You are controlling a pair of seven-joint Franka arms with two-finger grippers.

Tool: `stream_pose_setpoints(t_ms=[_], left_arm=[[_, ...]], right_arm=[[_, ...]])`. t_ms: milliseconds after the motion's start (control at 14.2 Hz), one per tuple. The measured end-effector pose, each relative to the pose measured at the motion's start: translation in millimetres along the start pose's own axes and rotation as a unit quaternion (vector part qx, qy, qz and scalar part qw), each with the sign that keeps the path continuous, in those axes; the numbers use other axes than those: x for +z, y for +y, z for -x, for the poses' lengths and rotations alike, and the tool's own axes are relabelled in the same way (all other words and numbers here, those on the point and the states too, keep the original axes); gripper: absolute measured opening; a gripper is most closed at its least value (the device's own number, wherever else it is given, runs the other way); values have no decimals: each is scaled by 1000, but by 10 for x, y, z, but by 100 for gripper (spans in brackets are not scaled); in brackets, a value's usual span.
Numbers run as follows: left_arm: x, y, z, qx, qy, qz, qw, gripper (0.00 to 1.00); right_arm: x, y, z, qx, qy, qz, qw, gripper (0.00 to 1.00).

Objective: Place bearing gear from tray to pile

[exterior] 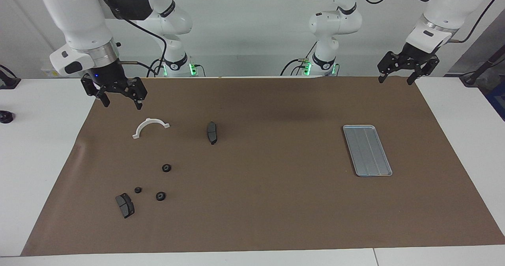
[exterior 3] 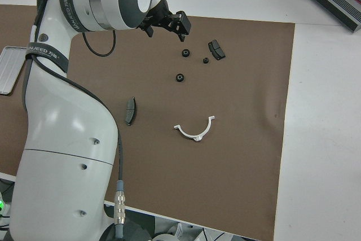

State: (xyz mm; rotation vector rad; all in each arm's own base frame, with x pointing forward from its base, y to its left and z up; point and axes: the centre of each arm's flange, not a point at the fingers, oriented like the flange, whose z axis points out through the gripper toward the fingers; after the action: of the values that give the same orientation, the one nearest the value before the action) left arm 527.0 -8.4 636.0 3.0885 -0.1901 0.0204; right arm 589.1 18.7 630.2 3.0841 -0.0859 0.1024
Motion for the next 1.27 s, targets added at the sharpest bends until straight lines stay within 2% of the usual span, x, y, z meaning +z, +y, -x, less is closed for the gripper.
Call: stream_pose_setpoints(t_ms=[212, 494, 918, 1059, 1271], left_arm=[[0, 4, 0, 0, 0, 0, 1000, 100], [0, 3, 0, 0, 0, 0, 1000, 100], [1, 3, 0, 0, 0, 0, 1000, 100], [1, 3, 0, 0, 0, 0, 1000, 100], [1, 3, 0, 0, 0, 0, 1000, 100]], right_arm=[[-100, -27, 10, -18, 5, -2, 1000, 100], [-100, -69, 12, -24, 4, -3, 1000, 100], [-29, -47, 18, -66, -3, -3, 998, 100], [40, -16, 20, -60, -10, -21, 998, 100], [107, 46, 13, -51, 4, -32, 998, 100]])
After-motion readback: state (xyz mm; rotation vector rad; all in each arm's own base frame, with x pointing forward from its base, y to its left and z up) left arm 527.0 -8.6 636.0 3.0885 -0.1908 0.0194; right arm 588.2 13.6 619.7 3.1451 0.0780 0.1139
